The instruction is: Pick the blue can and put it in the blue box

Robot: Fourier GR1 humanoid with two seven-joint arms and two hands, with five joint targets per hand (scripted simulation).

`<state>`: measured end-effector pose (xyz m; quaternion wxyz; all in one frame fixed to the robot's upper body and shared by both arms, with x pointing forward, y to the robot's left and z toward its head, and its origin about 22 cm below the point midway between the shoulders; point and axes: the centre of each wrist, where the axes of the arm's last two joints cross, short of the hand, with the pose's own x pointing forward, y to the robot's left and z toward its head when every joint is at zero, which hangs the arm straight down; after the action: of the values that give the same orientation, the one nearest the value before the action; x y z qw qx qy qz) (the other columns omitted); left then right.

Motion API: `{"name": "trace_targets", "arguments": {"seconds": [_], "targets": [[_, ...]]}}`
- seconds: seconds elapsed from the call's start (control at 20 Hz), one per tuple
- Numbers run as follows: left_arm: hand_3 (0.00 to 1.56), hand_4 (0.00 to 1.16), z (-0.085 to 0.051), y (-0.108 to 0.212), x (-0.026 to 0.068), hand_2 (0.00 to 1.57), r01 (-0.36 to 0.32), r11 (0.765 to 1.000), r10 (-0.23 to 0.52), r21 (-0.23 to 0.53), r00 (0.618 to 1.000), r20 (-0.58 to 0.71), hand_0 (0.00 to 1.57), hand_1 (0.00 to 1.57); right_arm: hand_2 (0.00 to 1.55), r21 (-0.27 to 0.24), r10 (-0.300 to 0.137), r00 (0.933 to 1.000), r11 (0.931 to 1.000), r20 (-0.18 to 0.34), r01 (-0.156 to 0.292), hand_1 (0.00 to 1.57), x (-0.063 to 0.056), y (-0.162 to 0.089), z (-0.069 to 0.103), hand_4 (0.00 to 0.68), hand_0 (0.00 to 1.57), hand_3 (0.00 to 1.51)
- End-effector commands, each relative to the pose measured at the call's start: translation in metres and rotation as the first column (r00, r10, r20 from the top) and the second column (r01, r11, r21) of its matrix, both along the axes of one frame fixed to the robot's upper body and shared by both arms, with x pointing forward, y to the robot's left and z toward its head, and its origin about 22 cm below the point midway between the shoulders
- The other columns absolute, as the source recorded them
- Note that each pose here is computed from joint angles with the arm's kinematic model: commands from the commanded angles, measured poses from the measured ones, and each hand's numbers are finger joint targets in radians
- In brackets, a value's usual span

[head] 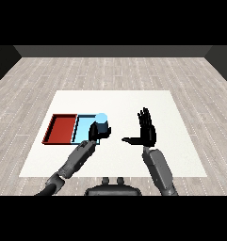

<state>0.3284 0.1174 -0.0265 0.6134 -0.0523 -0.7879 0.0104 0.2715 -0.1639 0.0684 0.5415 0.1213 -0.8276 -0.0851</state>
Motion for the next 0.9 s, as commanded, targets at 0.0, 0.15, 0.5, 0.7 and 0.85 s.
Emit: {"name": "trace_targets", "arguments": {"seconds": [0.0,0.15,0.5,0.7,0.85], "targets": [[1.52,1.14,0.008,0.031,0.0156,1.57,-0.079,0.992,0.076,0.097,0.996,0.036,1.57,1.57,0.00,0.065,-0.081,0.9967,0.9946,-0.007,0.081,0.00,-0.005,-0.032,0.005,0.000,0.00,0.00],[1.52,1.15,0.022,0.052,0.0268,1.57,-0.127,0.984,0.129,0.122,0.992,-0.005,1.57,1.57,0.00,0.081,-0.086,0.9963,0.9929,-0.006,0.087,0.00,-0.002,-0.039,-0.012,0.000,0.00,0.00],[1.49,1.09,0.038,0.093,0.0600,1.57,-0.239,0.876,0.314,0.419,0.942,-0.118,1.57,1.57,0.00,0.083,-0.094,0.9950,0.9919,-0.035,0.096,0.00,-0.007,-0.049,-0.024,0.000,0.00,0.00],[1.44,0.99,-0.002,0.129,0.0466,1.53,-0.205,0.803,0.393,0.559,0.887,-0.240,1.57,1.57,0.00,0.099,-0.092,0.9948,0.9905,-0.045,0.096,0.00,-0.015,-0.052,-0.024,0.000,0.00,0.00],[1.18,0.94,-0.017,0.103,0.0494,1.35,-0.170,0.759,0.468,0.629,0.814,-0.345,1.44,1.44,0.00,0.081,-0.112,0.9917,0.9898,-0.062,0.117,0.00,-0.012,-0.042,-0.035,0.000,0.00,0.00]]}}
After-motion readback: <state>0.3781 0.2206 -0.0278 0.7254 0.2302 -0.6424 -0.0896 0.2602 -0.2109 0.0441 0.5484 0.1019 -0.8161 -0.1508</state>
